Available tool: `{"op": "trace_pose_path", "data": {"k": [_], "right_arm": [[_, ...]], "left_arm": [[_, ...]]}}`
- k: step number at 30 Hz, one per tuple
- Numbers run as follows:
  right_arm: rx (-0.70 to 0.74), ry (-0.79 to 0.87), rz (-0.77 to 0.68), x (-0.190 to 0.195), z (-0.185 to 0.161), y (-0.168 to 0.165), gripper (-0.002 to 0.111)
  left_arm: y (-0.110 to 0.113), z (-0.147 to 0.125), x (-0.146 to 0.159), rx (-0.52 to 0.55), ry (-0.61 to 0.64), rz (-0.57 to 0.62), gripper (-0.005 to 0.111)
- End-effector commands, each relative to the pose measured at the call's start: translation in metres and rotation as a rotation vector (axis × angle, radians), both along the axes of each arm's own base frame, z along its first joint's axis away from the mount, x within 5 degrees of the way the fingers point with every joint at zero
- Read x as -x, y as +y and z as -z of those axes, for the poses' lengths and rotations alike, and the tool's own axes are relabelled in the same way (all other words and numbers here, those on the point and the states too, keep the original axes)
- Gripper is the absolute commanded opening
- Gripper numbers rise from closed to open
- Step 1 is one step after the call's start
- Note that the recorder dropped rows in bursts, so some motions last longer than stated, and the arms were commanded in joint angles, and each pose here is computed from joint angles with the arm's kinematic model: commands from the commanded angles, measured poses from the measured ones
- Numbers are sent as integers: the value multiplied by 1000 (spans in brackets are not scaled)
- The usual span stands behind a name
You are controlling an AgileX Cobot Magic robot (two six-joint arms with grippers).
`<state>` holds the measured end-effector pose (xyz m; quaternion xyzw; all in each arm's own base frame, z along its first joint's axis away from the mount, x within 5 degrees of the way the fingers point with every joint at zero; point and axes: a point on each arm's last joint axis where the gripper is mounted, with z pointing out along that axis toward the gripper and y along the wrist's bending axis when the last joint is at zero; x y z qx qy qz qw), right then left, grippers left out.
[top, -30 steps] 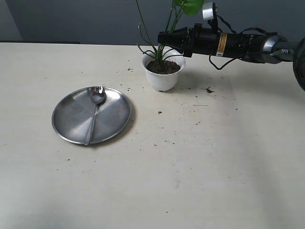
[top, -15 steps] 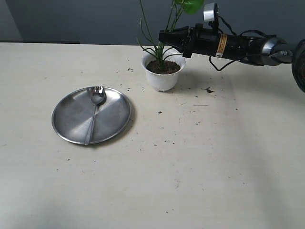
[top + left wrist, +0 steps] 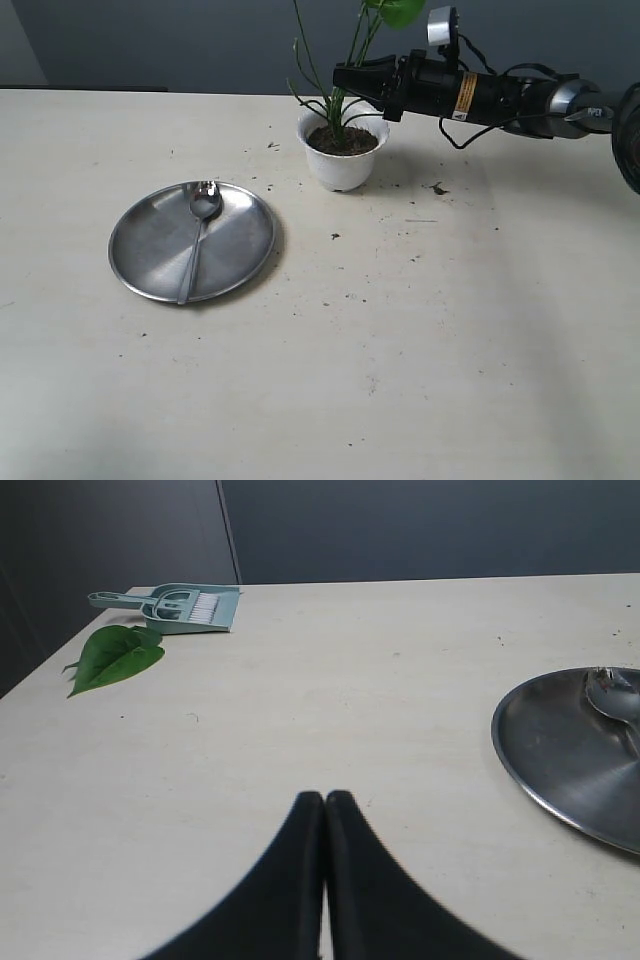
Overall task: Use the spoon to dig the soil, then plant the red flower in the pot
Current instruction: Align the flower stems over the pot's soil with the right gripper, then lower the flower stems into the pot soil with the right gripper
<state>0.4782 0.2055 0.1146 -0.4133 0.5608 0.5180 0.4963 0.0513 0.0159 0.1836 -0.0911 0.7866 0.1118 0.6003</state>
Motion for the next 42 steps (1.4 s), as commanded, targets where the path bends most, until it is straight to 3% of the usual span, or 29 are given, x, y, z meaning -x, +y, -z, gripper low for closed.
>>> {"op": "trace_pose_path", "data": {"k": [1, 17, 23, 42], "right_arm": [[186, 35, -36, 9, 47, -1, -1], [190, 31, -42, 9, 48, -2, 0], [190, 31, -32, 6, 48, -11, 17], [159, 5, 3, 0, 34, -16, 17]], "left_arm": [[0, 1, 0, -1, -6, 0, 0], [0, 1, 0, -1, -6, 0, 0], [0, 1, 0, -2, -8, 0, 0], [0, 1, 0, -2, -8, 0, 0]]}}
